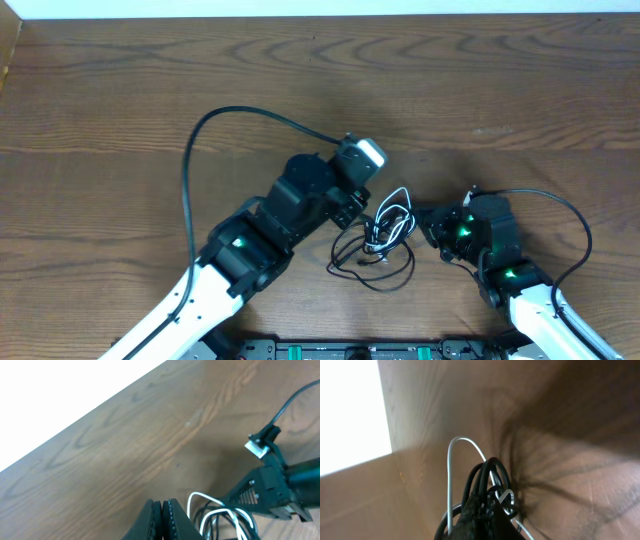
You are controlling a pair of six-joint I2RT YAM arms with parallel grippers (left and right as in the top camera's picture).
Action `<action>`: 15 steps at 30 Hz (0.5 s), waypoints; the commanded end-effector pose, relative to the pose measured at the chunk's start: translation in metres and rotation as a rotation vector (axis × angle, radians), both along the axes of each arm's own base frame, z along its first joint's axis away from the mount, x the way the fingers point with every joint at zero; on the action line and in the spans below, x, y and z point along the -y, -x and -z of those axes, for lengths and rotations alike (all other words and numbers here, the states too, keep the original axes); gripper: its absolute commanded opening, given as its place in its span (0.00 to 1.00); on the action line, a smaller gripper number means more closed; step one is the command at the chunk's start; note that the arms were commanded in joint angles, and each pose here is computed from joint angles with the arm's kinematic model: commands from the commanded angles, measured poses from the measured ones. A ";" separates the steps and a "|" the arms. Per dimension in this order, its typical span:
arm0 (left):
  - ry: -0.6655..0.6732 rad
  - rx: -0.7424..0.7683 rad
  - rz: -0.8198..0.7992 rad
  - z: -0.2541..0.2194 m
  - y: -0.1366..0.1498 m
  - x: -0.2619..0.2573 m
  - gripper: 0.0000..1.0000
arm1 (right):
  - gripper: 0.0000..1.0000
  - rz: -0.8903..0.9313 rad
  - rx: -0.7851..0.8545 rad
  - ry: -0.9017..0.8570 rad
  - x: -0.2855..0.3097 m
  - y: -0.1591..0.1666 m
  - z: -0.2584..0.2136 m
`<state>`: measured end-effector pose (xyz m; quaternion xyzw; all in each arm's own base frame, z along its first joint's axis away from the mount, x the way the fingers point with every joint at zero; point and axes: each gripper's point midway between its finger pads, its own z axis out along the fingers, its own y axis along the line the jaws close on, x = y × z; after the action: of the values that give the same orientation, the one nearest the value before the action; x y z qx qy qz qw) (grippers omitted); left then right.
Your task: Untangle cables
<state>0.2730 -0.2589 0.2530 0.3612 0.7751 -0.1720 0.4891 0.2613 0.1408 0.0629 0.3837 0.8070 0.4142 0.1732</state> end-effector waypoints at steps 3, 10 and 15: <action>0.016 -0.105 0.014 0.007 0.012 -0.001 0.08 | 0.01 -0.080 0.071 0.031 -0.001 0.000 -0.007; -0.001 -0.327 0.153 0.036 0.055 0.004 0.43 | 0.02 -0.024 0.132 -0.070 -0.006 -0.015 -0.031; 0.139 -0.475 0.253 0.025 0.079 0.024 0.97 | 0.01 0.037 0.189 -0.140 -0.004 -0.031 -0.056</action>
<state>0.2111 -0.2685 0.2125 0.3886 0.8112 -0.2869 0.3295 0.2850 0.1475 0.1056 0.3486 0.7684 0.4865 0.2265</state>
